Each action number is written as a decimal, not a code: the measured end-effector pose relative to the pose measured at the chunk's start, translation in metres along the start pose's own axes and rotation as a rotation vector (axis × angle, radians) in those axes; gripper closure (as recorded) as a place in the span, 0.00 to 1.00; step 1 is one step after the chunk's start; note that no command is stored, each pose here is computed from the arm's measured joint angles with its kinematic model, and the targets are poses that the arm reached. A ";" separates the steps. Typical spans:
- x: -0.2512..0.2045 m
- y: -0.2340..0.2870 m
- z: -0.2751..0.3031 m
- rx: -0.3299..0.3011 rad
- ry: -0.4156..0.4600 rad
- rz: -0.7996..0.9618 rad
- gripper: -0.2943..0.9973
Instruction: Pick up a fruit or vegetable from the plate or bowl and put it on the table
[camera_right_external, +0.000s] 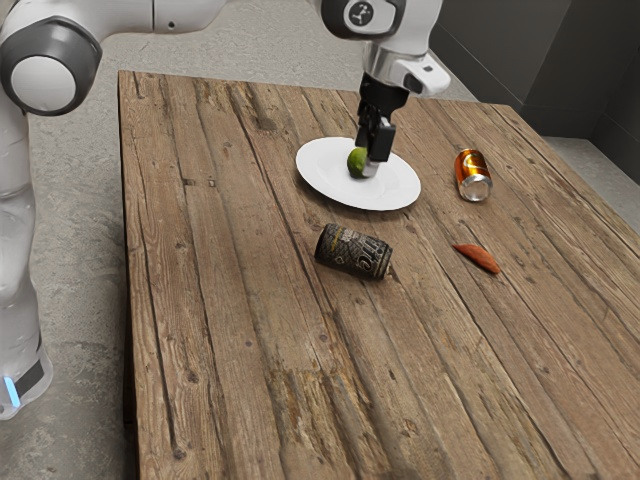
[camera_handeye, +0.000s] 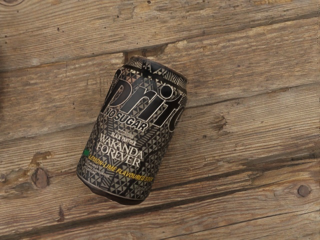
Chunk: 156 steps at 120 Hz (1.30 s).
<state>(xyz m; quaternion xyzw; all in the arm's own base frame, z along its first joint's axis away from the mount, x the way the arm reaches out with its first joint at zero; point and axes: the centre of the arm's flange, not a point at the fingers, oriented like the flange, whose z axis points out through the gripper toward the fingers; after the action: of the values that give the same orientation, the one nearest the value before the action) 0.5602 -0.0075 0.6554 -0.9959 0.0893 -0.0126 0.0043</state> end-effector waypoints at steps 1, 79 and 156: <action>0.000 0.000 0.000 0.000 0.000 0.000 0.23; -0.011 -0.094 -0.015 0.005 0.044 -0.155 0.23; 0.023 -0.331 0.091 -0.003 0.038 -0.189 0.23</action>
<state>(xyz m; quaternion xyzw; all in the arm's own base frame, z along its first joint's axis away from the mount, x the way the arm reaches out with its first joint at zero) 0.6440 0.3148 0.5689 -0.9995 -0.0051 -0.0319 -0.0001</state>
